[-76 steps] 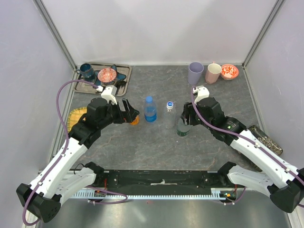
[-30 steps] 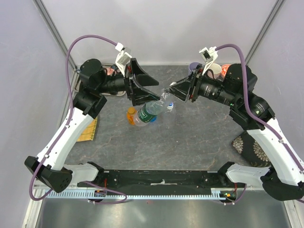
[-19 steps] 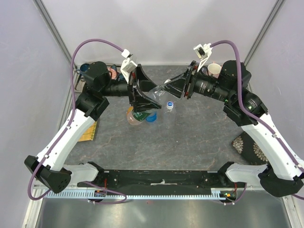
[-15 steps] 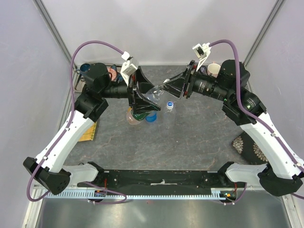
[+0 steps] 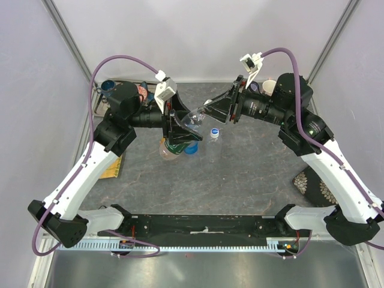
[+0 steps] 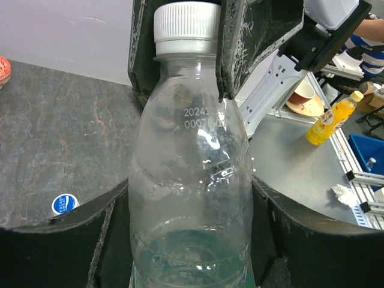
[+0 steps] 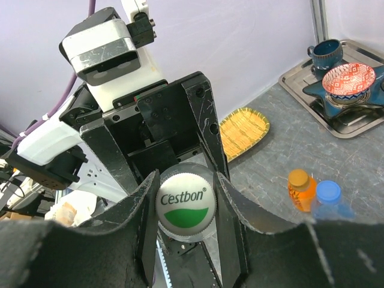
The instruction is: Unscrew the bottle caps
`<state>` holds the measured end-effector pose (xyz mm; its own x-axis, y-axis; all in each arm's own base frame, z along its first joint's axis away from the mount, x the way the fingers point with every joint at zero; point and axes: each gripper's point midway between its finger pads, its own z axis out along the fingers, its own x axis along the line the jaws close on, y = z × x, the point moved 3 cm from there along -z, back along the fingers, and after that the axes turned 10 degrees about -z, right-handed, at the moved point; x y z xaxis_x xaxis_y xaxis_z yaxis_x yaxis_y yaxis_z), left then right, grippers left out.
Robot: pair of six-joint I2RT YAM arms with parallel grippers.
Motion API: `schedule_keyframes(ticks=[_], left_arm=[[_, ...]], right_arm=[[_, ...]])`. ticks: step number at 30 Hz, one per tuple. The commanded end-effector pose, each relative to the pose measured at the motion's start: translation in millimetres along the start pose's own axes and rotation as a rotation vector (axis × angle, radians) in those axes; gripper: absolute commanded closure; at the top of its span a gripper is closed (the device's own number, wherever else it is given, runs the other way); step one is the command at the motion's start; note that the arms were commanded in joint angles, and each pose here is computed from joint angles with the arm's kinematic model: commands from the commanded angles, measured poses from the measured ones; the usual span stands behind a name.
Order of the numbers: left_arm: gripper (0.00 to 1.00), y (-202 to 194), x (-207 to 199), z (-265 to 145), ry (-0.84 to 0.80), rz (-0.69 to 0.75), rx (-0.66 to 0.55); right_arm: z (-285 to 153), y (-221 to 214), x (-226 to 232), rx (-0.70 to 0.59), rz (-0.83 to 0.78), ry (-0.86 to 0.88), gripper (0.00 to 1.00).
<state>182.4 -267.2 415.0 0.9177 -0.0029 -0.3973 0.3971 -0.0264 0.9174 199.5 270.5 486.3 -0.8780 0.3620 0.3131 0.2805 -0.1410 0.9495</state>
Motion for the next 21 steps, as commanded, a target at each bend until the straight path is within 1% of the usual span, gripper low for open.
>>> schedule_keyframes(ticks=[1, 2, 4, 5, 6, 7, 9, 11, 13, 14, 16, 17, 19, 20, 21], left_arm=[[0.53, -4, 1, 3, -0.004, 0.037, 0.018], [0.55, -4, 1, 3, 0.000, 0.041, 0.017], [0.55, -4, 2, 2, 0.013, 0.049, 0.013], [0.55, -3, 4, 2, 0.037, 0.055, 0.004], [0.56, -2, 5, 1, 0.057, 0.066, -0.005], [0.56, -2, 5, -1, 0.080, 0.076, -0.014], [0.59, 4, 16, -4, 0.176, 0.102, -0.055], [0.63, 11, 26, -9, 0.274, 0.126, -0.103], [0.66, 13, 33, -10, 0.344, 0.143, -0.133], [0.67, 19, 41, -15, 0.418, 0.161, -0.170], [0.71, 18, 46, -15, 0.475, 0.184, -0.186], [0.71, 23, 50, -20, 0.536, 0.201, -0.216], [0.72, 25, 49, -18, 0.571, 0.245, -0.239], [0.73, 28, 53, -24, 0.631, 0.281, -0.255], [0.73, 29, 51, -22, 0.640, 0.293, -0.266]], right_arm=[[-1, 17, 10, -0.052, -0.021, 0.041, 1.00], [0, 17, 11, -0.051, -0.023, 0.043, 1.00], [-2, 17, 8, -0.049, -0.032, 0.018, 0.61], [-3, 18, 6, -0.053, -0.040, 0.003, 0.44], [-6, 21, 5, -0.062, -0.050, -0.017, 0.23], [-11, 27, -2, -0.090, -0.063, -0.091, 0.18], [-19, 32, -9, -0.124, -0.071, -0.166, 0.13], [-31, 44, -18, -0.188, -0.067, -0.276, 0.12], [-36, 47, -24, -0.221, -0.047, -0.332, 0.13], [-37, 48, -30, -0.238, -0.020, -0.373, 0.14], [-35, 49, -33, -0.249, 0.008, -0.389, 0.17], [-34, 49, -36, -0.252, 0.023, -0.402, 0.18], [-29, 47, -40, -0.253, 0.060, -0.414, 0.19], [-28, 49, -40, -0.258, 0.071, -0.414, 0.20], [-26, 48, -42, -0.258, 0.091, -0.420, 0.21]])
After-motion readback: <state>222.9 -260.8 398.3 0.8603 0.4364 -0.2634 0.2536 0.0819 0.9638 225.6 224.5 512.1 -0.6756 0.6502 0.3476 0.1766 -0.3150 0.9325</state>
